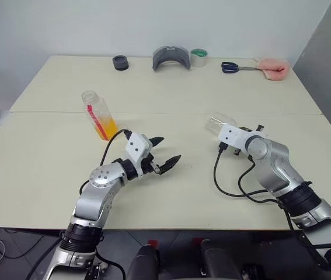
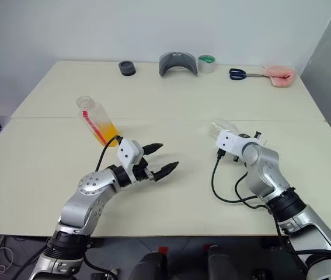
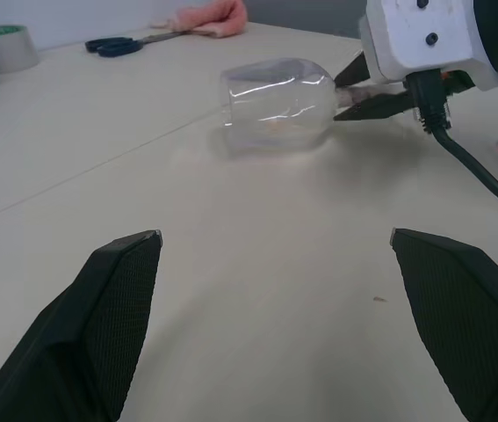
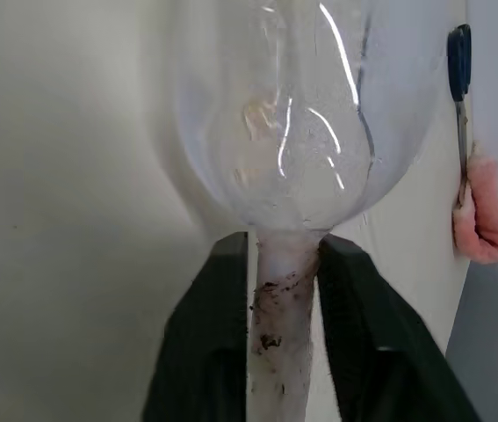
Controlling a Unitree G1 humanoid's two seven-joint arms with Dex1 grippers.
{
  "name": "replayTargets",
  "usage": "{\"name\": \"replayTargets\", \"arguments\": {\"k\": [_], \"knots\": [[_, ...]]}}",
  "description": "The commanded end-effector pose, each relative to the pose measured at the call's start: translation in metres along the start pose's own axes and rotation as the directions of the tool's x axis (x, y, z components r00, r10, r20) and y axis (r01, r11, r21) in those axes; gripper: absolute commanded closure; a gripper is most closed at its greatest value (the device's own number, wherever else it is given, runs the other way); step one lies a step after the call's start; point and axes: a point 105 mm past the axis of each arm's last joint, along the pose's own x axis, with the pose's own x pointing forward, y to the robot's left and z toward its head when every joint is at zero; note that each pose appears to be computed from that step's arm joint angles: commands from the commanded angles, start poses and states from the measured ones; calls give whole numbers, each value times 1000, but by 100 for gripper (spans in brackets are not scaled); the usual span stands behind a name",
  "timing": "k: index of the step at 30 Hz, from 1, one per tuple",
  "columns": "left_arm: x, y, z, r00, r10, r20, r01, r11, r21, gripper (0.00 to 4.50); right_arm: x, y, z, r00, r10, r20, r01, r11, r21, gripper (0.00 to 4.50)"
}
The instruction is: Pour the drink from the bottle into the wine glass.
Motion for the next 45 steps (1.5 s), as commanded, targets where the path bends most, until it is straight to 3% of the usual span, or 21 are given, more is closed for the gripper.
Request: {"name": "replayTargets", "arguments": {"k": [1,2,4,6,8,10,12,16,19,27,45], "knots": [[2,-3,19,999,-10,51,8,999,41,0,-4,-13,5,999,-35,25,35,999,7,421],[2,-3,19,999,-9,50,7,999,41,0,-5,-16,9,998,-41,43,39,999,26,421],[1,-3,19,999,-5,50,3,999,38,0,-11,-23,38,985,-42,166,-6,961,277,421],[1,-3,19,999,-3,50,1,999,36,0,-15,-30,58,964,-54,261,-85,867,492,421],[0,-2,20,999,-1,50,-1,1000,31,0,-13,-34,66,951,-69,300,-130,794,593,421],[-1,-1,21,999,-2,53,1,1000,20,0,-8,-39,77,930,-109,352,-198,658,727,421],[-2,-1,22,999,-12,53,11,1000,14,0,2,-36,84,919,-110,379,-263,546,796,421],[-6,-4,23,997,-51,52,51,999,-8,0,17,-23,92,901,-123,415,-332,420,844,422],[-10,-6,24,995,-90,45,93,994,-53,0,23,-6,95,898,-109,426,-352,405,844,422],[-29,-18,16,973,-226,-53,220,971,-91,0,3,38,76,905,-46,424,-355,470,808,422],[-36,-16,9,970,-229,-81,220,970,-107,0,-37,106,20,950,100,295,-303,517,801,422]]}}
